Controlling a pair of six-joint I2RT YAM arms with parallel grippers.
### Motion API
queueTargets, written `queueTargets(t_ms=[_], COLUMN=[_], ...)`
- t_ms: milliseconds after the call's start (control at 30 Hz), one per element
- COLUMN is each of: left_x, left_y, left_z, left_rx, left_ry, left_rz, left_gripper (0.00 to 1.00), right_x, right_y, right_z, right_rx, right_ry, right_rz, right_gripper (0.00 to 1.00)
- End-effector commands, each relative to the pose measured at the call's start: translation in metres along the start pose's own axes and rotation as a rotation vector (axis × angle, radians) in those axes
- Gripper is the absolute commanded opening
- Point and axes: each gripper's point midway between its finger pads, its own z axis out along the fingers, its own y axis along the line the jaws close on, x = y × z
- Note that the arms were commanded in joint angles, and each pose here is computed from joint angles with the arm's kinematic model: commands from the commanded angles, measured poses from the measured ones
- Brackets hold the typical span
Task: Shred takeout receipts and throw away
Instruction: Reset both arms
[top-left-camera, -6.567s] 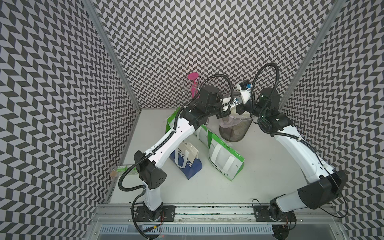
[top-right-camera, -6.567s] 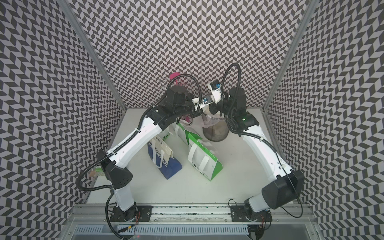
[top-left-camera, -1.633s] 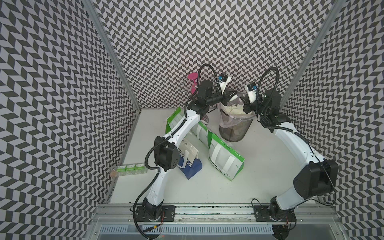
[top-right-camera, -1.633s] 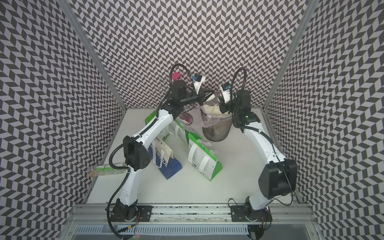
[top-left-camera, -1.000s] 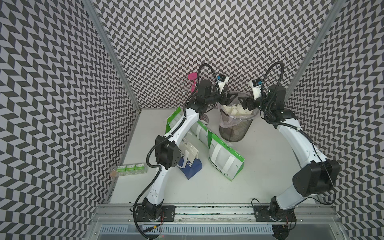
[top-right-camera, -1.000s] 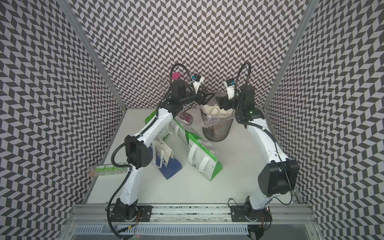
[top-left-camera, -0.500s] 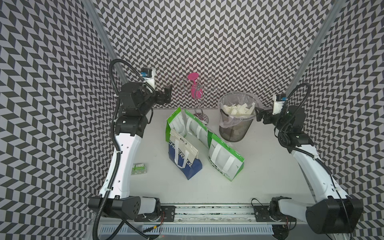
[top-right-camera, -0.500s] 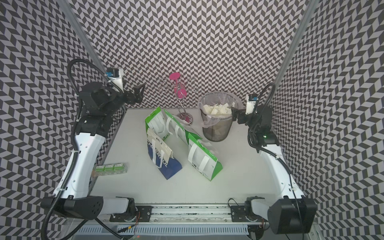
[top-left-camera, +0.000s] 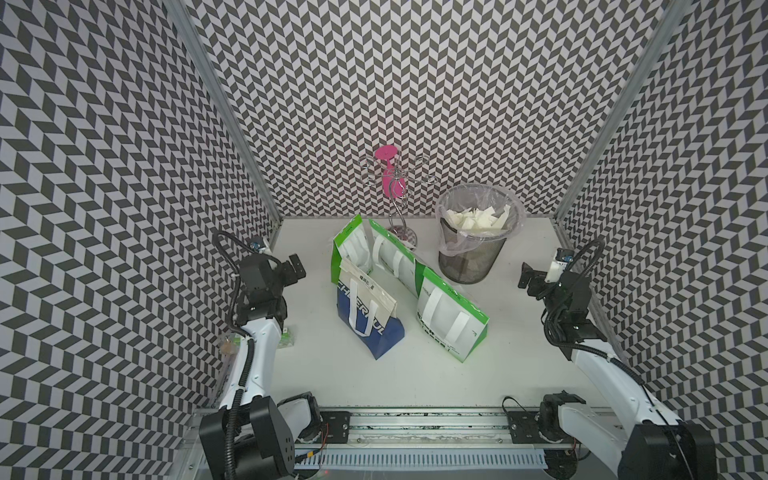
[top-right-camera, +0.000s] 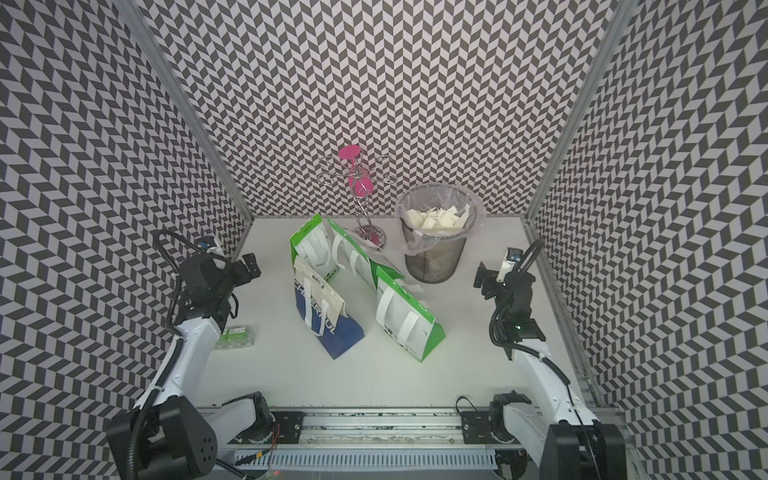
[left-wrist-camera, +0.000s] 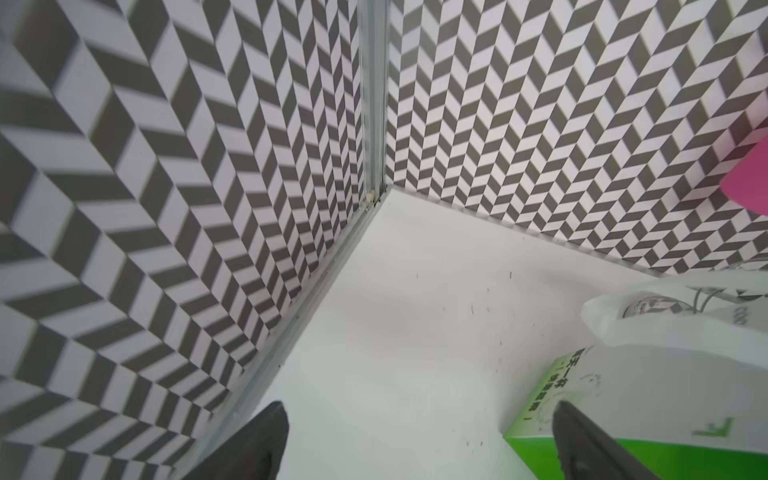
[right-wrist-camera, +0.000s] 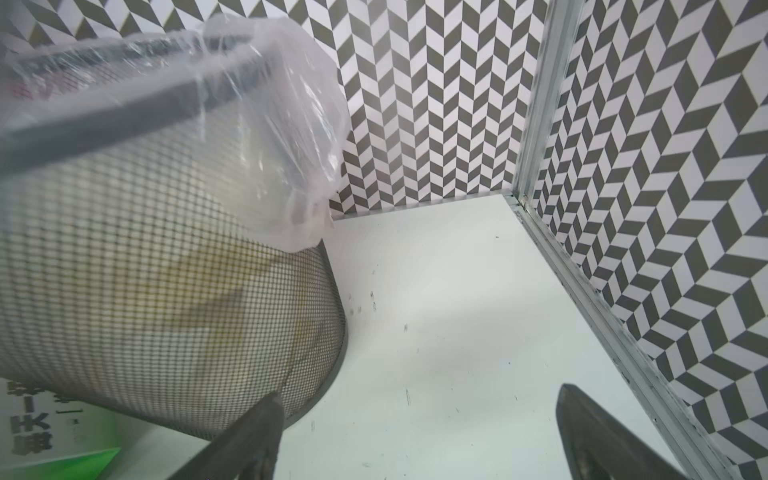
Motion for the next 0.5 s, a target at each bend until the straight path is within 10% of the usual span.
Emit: queueTargets(t_ms=[0, 467], left_x=[0.006, 0.051], left_y=[0.008, -0.020], left_z=[0.008, 0.026], left_rx=[-0.055, -0.028], left_ry=[-0.096, -0.220], left_rz=[-0.089, -0.022], left_gripper=[1.00, 1.00], right_x=[-0.026, 0.028], right_y=[-0.002, 0.005], right_z=[0.002, 0.029], right_rx=[0.010, -0.043], right_ry=[-0.139, -0.168], right_rz=[0.046, 0.009], right_gripper=[0.99, 0.99])
